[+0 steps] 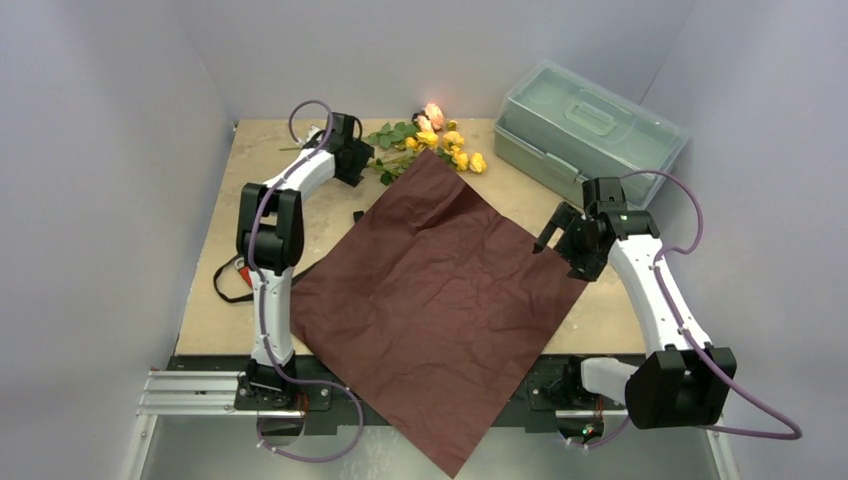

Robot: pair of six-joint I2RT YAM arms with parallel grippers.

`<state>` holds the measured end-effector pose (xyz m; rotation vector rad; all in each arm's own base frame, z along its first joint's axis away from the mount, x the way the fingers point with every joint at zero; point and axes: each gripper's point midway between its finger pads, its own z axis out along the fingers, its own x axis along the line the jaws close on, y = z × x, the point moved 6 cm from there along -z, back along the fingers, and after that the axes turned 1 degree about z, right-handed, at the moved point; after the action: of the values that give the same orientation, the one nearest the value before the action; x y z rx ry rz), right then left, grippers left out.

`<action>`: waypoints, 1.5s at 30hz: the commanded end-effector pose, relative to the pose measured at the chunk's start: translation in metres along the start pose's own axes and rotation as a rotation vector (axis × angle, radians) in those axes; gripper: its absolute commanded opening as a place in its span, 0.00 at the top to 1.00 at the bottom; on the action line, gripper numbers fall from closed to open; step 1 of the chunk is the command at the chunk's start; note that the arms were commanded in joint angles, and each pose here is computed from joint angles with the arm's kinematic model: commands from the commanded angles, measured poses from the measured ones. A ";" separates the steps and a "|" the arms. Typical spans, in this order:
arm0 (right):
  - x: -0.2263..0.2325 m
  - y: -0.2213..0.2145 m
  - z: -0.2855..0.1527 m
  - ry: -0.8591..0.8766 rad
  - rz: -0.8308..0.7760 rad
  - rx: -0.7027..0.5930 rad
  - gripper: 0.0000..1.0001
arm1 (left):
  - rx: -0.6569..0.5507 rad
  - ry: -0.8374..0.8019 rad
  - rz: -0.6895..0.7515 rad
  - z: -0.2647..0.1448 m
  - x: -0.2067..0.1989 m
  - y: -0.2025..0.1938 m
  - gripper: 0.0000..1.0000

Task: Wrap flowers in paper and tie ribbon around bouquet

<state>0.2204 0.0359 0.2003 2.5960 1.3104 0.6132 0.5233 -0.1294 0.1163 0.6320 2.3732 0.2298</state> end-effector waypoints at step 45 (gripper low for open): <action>0.007 0.008 0.000 0.030 -0.023 -0.021 0.08 | -0.167 -0.380 -0.583 -0.051 -0.038 0.126 1.00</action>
<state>0.2320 0.0361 0.1967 2.5947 1.3259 0.5985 0.5982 -0.0636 0.1948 -0.0825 2.0833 -0.0311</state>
